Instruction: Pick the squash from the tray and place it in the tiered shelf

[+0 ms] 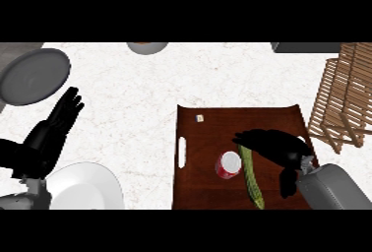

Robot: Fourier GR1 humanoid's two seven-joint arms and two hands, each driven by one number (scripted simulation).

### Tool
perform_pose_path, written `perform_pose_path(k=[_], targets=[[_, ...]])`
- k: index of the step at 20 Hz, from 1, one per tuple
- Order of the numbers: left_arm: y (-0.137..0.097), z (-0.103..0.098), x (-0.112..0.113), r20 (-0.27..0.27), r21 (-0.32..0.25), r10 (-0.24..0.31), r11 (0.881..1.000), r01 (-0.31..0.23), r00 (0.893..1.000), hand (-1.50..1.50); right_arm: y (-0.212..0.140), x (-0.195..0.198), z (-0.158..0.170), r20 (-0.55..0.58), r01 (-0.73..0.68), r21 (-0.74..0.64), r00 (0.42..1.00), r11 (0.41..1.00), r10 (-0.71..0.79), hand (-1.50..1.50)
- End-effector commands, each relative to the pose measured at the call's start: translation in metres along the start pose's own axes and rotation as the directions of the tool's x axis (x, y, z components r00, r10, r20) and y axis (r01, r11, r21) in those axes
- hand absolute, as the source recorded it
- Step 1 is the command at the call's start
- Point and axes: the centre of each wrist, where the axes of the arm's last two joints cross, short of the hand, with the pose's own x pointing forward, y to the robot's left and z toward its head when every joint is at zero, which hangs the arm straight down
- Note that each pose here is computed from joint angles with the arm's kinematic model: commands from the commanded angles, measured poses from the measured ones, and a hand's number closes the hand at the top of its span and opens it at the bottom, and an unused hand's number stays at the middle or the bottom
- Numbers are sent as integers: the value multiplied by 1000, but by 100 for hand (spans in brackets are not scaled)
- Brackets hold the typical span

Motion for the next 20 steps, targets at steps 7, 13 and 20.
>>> perform_pose_path(k=[7,13,20], targets=[[-1,3,9,7,6,-7,1000,7,1000,0,7,-7,-24,-3,-1,70,1000,998,2,-150],[-13,-3,16,2,-9,3,1000,-3,1000,0,53,-29,-34,8,10,87,1000,996,-11,-150],[4,-9,3,10,0,6,1000,-6,1000,0,64,-27,-46,5,27,96,1000,995,-28,-150]])
